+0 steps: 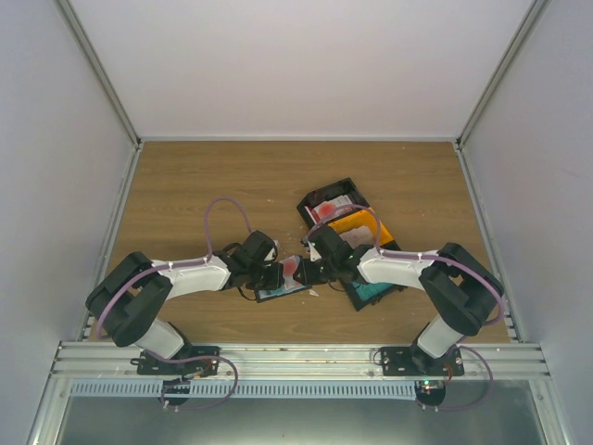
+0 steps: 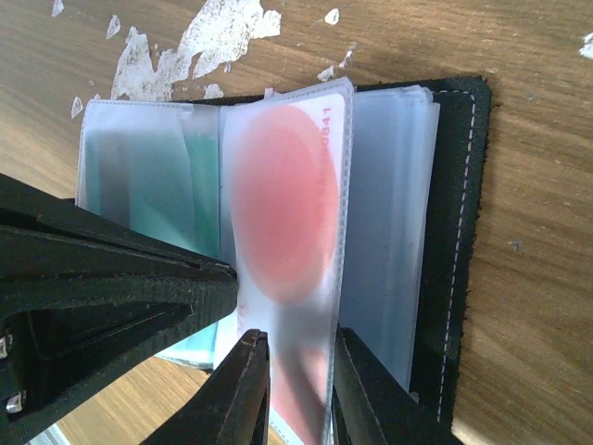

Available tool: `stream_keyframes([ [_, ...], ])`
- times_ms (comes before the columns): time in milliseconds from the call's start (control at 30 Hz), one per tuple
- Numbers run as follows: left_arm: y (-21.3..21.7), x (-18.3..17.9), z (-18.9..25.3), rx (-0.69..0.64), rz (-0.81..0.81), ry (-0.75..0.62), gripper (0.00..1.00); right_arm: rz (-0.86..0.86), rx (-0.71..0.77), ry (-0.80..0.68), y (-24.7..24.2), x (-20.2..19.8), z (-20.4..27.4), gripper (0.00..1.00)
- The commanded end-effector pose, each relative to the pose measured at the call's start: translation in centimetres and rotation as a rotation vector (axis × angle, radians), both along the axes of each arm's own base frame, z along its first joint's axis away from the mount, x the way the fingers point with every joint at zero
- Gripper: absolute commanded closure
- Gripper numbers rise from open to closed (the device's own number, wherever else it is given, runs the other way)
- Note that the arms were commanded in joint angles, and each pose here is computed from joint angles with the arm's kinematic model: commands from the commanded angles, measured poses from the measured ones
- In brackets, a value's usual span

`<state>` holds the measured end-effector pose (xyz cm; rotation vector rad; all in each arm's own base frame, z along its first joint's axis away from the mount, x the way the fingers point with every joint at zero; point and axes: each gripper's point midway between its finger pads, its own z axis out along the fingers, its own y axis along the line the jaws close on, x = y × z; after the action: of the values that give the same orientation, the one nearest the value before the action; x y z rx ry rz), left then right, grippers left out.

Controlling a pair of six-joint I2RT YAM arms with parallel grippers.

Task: Put the credit cards into the card holder
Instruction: Insert the credit card into the card holder.

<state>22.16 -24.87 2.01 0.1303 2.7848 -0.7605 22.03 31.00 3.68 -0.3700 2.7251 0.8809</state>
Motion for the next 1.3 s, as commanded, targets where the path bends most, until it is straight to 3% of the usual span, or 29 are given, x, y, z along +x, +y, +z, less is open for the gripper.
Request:
stream_keyframes([
  [0,2.5,-1.3,-3.0,0.125,0.026,0.05,1.0,0.036,0.033,-0.014,0.8,-0.5,1.0,0.8],
  [233,2.5,-1.3,-3.0,0.125,0.022,0.051,1.0,0.001,-0.045,-0.04,-0.1,0.2,0.9,0.67],
  [333,2.5,-1.3,-3.0,0.127,0.022,0.052,1.0,-0.003,-0.06,-0.037,-0.2,0.2,0.7,0.67],
  [633,2.5,-1.3,-3.2,0.131,0.023,0.054,1.0,0.009,-0.034,-0.044,0.1,0.2,1.2,0.77],
  [1267,2.6,-1.4,-3.5,0.139,0.023,0.058,1.0,0.03,-0.012,-0.052,0.5,-0.2,2.0,0.8],
])
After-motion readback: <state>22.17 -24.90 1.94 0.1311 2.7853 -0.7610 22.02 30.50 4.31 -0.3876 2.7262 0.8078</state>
